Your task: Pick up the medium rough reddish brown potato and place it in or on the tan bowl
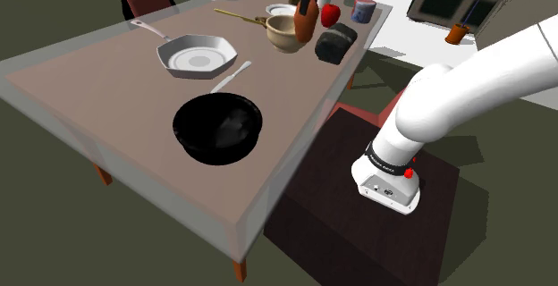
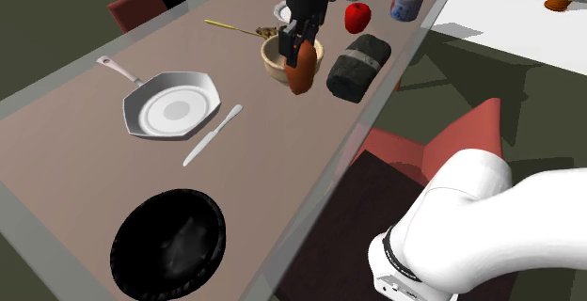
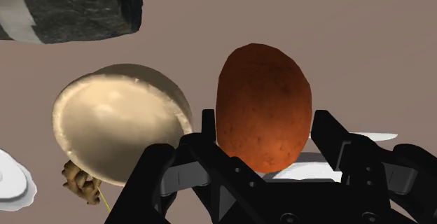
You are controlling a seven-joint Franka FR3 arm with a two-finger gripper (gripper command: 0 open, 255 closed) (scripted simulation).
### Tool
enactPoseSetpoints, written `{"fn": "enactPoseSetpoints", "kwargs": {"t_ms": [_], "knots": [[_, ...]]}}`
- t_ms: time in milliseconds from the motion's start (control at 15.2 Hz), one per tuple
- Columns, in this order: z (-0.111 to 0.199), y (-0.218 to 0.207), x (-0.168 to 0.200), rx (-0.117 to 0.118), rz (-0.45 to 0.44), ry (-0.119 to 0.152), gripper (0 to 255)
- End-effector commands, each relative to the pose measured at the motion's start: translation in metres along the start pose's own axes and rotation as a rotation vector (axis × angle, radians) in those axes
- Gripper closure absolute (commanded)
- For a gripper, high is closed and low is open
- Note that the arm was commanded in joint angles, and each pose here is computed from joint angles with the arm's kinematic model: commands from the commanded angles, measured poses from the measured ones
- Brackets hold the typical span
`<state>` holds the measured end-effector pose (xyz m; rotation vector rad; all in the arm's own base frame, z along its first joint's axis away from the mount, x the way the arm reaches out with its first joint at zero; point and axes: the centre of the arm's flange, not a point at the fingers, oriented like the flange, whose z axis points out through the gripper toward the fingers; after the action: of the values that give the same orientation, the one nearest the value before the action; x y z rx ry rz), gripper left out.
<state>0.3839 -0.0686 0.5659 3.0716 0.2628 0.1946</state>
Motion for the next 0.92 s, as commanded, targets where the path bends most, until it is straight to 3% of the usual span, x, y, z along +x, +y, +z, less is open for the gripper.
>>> {"fn": "enactPoseSetpoints", "kwargs": {"t_ms": [0,726,858], "knots": [[0.0,0.022,0.015,-0.001,-0.001,0.0,255],[0.01,0.15,0.082,-0.001,-0.001,0.0,255],[0.015,0.158,0.086,-0.001,-0.001,0.0,255]]}}
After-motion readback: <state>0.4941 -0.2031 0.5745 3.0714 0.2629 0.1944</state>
